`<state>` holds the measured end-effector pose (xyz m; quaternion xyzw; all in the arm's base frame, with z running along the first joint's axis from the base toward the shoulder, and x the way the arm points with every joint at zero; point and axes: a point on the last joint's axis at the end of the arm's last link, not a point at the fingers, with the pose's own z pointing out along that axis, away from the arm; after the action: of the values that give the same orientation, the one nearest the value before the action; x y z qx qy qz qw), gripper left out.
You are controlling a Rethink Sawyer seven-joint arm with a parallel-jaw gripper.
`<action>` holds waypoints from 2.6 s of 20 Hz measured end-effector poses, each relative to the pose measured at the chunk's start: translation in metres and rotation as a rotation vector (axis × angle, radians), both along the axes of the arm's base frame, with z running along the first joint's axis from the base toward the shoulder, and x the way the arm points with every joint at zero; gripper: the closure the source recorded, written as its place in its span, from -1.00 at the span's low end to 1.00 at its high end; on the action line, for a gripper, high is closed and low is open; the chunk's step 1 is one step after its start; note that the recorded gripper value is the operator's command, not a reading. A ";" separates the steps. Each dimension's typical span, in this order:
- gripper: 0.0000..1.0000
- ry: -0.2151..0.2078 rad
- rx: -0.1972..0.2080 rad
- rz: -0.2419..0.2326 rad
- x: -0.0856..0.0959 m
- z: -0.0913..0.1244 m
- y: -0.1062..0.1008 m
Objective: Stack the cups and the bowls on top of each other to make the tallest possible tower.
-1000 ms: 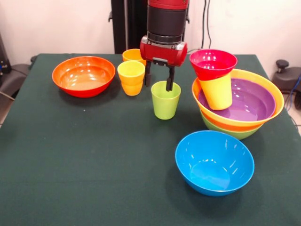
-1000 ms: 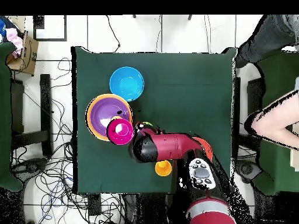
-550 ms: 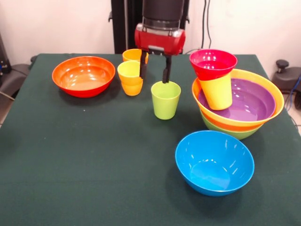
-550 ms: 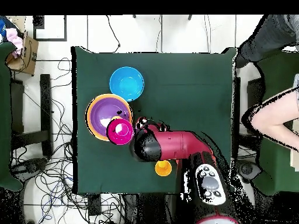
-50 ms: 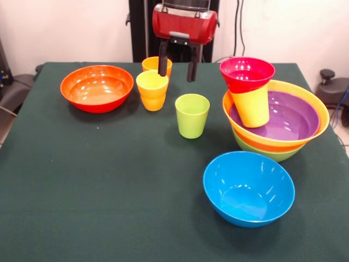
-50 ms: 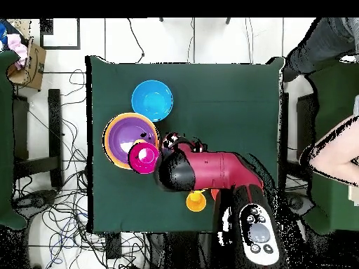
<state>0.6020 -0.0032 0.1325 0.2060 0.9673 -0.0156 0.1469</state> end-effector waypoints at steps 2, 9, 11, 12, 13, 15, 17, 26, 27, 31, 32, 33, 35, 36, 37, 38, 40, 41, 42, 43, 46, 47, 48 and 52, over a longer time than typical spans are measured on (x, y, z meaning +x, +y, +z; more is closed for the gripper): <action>-1.00 -0.001 0.003 -0.003 0.002 0.000 -0.002; -1.00 0.026 0.017 -0.034 -0.002 -0.016 -0.020; -1.00 0.030 0.019 -0.036 -0.001 -0.021 -0.021; -1.00 0.033 0.021 -0.037 0.000 -0.023 -0.021; -1.00 0.034 0.022 -0.037 0.001 -0.025 -0.021; -1.00 0.032 0.023 -0.036 0.007 -0.030 -0.021; -1.00 0.024 0.023 -0.033 0.015 -0.033 -0.020; -1.00 -0.025 0.024 -0.021 0.060 -0.036 -0.013; -1.00 -0.031 0.025 -0.019 0.067 -0.036 -0.010; -1.00 -0.031 0.023 -0.014 0.081 -0.035 -0.005; -1.00 -0.028 0.023 -0.013 0.085 -0.036 -0.003; -1.00 -0.025 0.022 -0.012 0.088 -0.036 -0.002; -1.00 -0.019 0.022 -0.007 0.095 -0.038 0.003; -1.00 -0.017 0.021 -0.004 0.098 -0.039 0.006; -1.00 -0.017 0.021 0.000 0.100 -0.040 0.009; -1.00 -0.020 0.021 0.005 0.104 -0.041 0.012; -1.00 -0.029 0.021 0.020 0.113 -0.046 0.024; -1.00 -0.030 0.022 0.023 0.114 -0.047 0.026; -1.00 -0.033 0.023 0.029 0.118 -0.050 0.031; -1.00 -0.034 0.023 0.034 0.120 -0.053 0.034; -1.00 -0.037 0.025 0.045 0.126 -0.060 0.043; -1.00 -0.037 0.026 0.047 0.127 -0.062 0.046; -1.00 -0.039 0.028 0.054 0.131 -0.067 0.053; -1.00 -0.036 0.032 0.064 0.135 -0.080 0.062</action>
<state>0.7368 0.0592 0.0530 0.1774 0.9708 0.0084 0.1611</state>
